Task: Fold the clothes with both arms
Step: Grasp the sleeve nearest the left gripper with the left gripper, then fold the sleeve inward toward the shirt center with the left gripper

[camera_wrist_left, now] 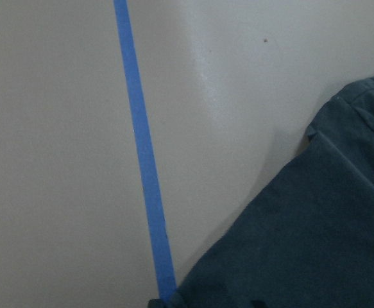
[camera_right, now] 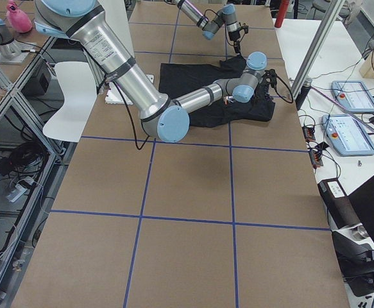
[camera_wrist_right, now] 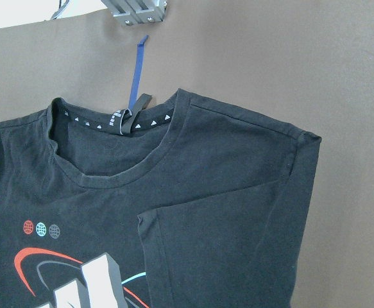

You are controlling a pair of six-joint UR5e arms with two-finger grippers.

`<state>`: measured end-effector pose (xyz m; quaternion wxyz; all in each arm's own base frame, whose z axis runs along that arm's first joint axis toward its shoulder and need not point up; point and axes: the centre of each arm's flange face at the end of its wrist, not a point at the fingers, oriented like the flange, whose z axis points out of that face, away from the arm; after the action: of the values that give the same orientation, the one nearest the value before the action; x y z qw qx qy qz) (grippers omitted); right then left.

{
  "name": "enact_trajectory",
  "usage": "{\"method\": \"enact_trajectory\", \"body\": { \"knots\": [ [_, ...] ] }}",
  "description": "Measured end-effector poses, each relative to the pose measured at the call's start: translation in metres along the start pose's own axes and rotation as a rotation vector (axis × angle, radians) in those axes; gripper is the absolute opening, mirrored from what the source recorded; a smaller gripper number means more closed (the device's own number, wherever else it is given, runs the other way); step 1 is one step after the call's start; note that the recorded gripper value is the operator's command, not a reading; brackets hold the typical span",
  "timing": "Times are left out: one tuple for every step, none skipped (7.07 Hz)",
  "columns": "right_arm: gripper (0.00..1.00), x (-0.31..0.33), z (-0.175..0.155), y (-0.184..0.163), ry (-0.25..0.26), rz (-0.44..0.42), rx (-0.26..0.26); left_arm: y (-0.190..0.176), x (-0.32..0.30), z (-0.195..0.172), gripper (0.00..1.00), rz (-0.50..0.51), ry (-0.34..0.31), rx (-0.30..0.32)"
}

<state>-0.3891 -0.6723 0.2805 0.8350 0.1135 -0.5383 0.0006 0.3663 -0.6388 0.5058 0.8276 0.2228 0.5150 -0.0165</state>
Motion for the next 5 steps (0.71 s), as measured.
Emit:
{"method": "enact_trajectory", "body": {
  "knots": [
    [1.00, 0.000, 0.000, 0.000, 0.000, -0.001, 0.000, -0.001, 0.001, -0.001, 0.00, -0.004, 0.002, 0.002],
    [1.00, 0.000, 0.000, 0.000, 0.000, -0.001, 0.000, -0.002, 0.002, -0.002, 0.00, -0.010, 0.004, 0.003],
    [1.00, 0.000, 0.000, 0.000, 0.000, -0.001, 0.000, -0.004, 0.005, -0.003, 0.00, -0.025, 0.009, 0.004],
    [1.00, 0.001, 0.000, 0.000, 0.001, 0.000, 0.000, -0.009, 0.015, -0.006, 0.00, -0.051, 0.020, 0.007],
    [1.00, 0.001, 0.000, 0.001, 0.001, 0.000, 0.000, -0.018, 0.033, -0.010, 0.00, -0.090, 0.033, 0.011]
  ]
}}
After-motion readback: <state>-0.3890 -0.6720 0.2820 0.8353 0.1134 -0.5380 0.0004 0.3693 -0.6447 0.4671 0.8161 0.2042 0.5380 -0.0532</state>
